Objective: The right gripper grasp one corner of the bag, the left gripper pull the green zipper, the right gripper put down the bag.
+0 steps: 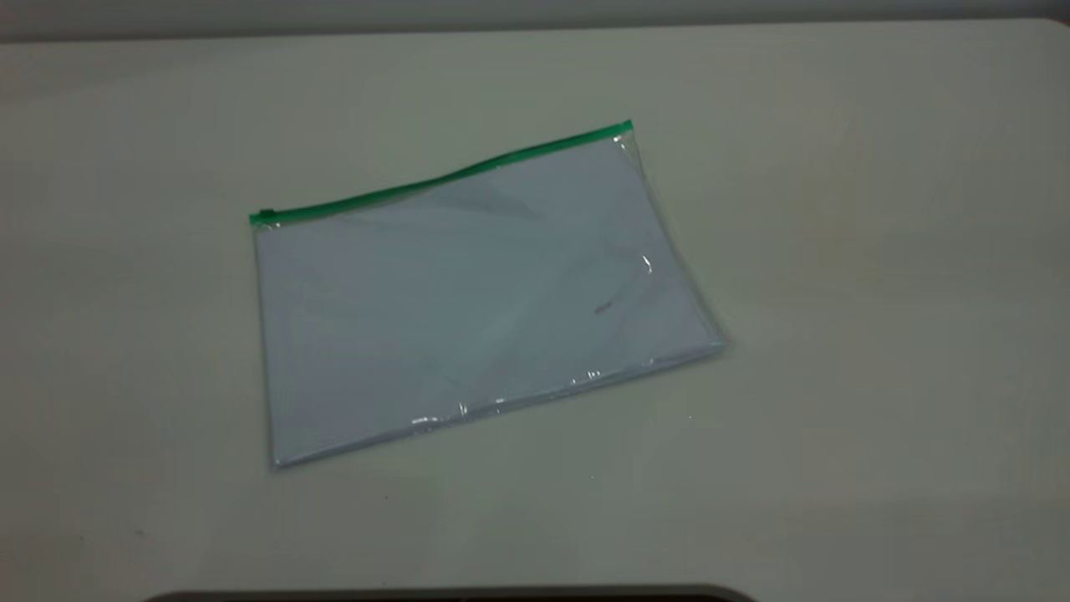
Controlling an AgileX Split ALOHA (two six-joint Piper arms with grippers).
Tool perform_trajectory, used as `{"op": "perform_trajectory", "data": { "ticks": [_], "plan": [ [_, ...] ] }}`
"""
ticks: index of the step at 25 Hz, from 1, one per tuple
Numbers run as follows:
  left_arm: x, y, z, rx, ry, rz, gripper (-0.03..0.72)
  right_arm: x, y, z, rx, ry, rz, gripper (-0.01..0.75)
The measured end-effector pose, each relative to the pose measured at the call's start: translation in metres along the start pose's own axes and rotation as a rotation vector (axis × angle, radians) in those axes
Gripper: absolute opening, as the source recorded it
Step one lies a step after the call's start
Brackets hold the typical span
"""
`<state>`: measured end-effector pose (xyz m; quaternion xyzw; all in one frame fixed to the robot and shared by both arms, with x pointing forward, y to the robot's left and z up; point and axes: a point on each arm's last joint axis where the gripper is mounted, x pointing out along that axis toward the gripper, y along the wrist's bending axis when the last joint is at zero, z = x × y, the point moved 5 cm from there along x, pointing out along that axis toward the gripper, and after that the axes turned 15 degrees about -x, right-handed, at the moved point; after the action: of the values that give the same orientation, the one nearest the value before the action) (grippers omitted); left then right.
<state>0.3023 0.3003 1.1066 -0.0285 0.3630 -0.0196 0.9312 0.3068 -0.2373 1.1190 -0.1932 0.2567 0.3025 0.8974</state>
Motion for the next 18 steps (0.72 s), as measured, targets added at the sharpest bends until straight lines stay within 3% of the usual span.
{"op": "perform_trajectory", "data": {
  "ticks": [6,13,18],
  "plan": [
    [0.007,0.004,-0.044,-0.007,-0.021,-0.018,0.575,0.0,0.023,-0.055,-0.01,-0.008,-0.086,0.535],
    [0.026,0.005,-0.068,-0.007,0.033,-0.019,0.574,0.006,0.014,-0.095,0.038,0.042,-0.265,0.535],
    [0.035,0.002,-0.076,-0.013,0.075,-0.038,0.574,0.014,0.011,-0.112,0.041,0.041,-0.322,0.535]
  ]
}}
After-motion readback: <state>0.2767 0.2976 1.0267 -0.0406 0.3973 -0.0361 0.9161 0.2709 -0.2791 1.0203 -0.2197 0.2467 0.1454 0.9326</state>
